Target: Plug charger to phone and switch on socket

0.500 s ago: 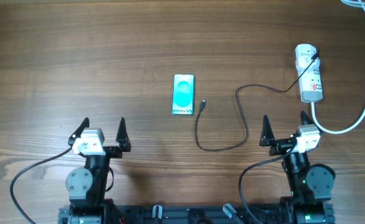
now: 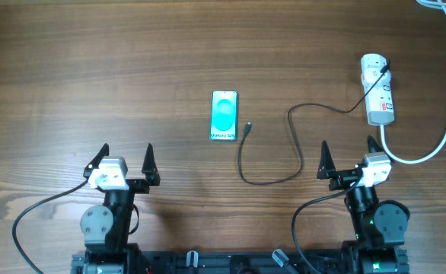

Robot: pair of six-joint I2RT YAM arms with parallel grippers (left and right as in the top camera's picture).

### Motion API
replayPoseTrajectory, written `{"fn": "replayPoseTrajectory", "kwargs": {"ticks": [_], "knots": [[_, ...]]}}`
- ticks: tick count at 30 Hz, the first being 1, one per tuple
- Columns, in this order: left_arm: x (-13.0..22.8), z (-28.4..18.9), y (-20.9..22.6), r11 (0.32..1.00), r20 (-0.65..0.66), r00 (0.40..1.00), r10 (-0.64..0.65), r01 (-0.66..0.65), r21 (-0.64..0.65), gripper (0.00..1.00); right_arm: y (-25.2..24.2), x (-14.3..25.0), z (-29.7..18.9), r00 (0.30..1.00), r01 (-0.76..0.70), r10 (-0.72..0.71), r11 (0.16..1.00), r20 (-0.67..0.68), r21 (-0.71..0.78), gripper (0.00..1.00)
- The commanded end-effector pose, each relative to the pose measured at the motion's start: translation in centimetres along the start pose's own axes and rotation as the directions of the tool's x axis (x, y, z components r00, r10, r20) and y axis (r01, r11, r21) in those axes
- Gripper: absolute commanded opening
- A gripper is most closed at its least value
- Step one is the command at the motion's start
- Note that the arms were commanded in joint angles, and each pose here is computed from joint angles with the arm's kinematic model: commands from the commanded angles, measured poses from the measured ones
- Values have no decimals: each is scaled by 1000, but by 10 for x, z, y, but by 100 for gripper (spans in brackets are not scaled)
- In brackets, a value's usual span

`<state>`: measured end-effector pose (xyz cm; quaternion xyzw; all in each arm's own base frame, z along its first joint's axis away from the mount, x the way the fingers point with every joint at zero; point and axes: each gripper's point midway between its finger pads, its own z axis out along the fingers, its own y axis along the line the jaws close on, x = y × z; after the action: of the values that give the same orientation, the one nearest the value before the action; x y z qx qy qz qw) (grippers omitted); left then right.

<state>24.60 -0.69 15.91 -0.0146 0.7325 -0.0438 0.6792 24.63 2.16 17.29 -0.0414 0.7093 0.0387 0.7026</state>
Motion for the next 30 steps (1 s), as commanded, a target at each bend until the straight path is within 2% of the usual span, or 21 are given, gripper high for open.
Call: {"fn": "replayPoseTrajectory", "kwargs": {"ticks": [1,26,30], "knots": [[2,0,1,1000,3,1000,-3,3,1,100,-3,-1,0,1000,-10,10,1000,5,19,100],[1,0,0,1000,3,1000,-3,3,2,100,-3,-1,0,1000,-10,10,1000,5,18,100],[-14,-1,-2,1000,65,998,1,-2,12,100,-3,-1,0,1000,-10,10,1000,5,18,100]]}}
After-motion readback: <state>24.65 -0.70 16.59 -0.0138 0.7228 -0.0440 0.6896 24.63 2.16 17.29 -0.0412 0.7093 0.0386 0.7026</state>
